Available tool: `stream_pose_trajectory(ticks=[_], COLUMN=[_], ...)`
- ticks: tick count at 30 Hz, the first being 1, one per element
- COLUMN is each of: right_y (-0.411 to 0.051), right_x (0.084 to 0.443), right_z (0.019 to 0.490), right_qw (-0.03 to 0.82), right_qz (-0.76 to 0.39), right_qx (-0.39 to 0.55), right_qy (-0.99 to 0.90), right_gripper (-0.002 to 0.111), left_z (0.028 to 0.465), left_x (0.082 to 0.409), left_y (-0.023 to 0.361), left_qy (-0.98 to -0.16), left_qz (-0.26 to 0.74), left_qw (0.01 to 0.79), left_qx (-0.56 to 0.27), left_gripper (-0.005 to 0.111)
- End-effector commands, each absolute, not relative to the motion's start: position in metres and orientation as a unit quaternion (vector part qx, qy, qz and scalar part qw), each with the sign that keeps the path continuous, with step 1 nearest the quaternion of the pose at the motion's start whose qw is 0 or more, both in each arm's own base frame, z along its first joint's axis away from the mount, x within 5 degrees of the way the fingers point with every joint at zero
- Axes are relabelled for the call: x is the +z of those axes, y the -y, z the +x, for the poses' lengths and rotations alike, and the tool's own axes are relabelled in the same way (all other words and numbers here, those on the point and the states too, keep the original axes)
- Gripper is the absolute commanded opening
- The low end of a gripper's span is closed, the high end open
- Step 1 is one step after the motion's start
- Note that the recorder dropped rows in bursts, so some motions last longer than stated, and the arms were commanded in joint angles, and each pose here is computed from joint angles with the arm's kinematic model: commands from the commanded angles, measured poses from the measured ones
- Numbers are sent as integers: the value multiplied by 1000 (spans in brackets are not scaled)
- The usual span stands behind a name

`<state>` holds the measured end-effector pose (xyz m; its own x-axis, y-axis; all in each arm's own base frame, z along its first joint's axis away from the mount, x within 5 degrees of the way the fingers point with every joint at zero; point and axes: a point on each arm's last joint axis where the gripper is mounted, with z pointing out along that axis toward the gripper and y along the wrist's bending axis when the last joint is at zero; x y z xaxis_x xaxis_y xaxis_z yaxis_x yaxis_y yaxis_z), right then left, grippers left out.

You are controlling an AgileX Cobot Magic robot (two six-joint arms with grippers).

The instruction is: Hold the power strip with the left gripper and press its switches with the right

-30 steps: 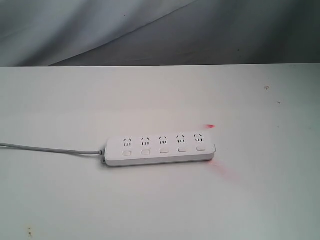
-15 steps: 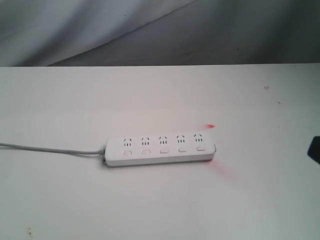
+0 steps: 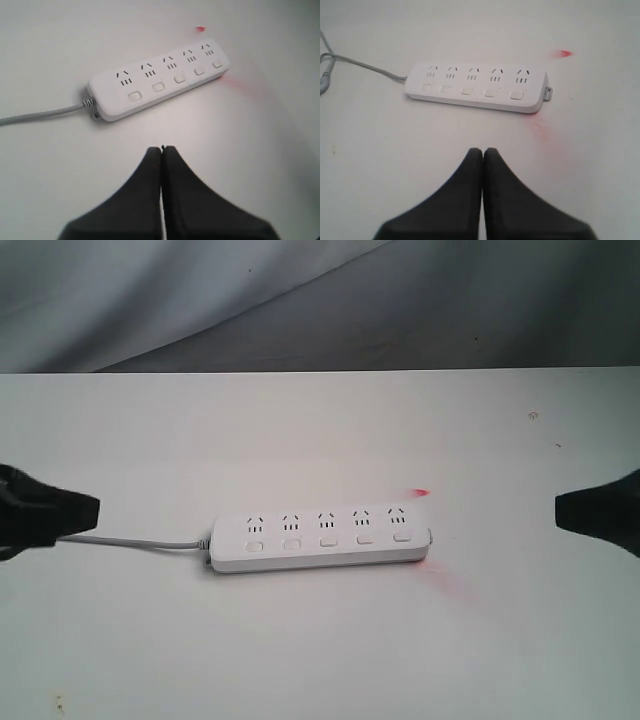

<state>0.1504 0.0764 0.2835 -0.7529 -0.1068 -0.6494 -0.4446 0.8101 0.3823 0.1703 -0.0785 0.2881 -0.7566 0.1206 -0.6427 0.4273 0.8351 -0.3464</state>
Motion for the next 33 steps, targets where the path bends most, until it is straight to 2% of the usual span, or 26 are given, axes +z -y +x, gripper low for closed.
stream_pose_trajectory(ticks=[1, 9, 15, 19, 25, 28, 33], right_y=[-81, -113, -151, -161, -168, -172, -172], right_x=[275, 246, 222, 210, 186, 181, 172], right_z=[181, 233, 272, 292, 318, 327, 331], right_qw=[299, 242, 209, 191, 157, 154, 152], right_qz=[-160, -193, -240, -253, -249, -252, -241], right_qx=[248, 231, 215, 207, 181, 177, 170], right_qy=[-908, -922, -923, -926, -938, -939, -943], right_gripper=[0, 0, 0, 0, 0, 0, 0], left_z=[208, 269, 302, 312, 322, 329, 332], left_x=[280, 255, 217, 200, 184, 171, 146], left_y=[89, 100, 106, 111, 144, 158, 161], left_qy=[-912, -926, -939, -937, -912, -918, -923], left_qz=[172, 194, 190, 221, 337, 348, 353], left_qw=[289, 248, 216, 195, 189, 163, 127], left_qx=[-234, -207, -191, -187, -139, -97, -88], left_gripper=[0, 0, 0, 0, 0, 0, 0])
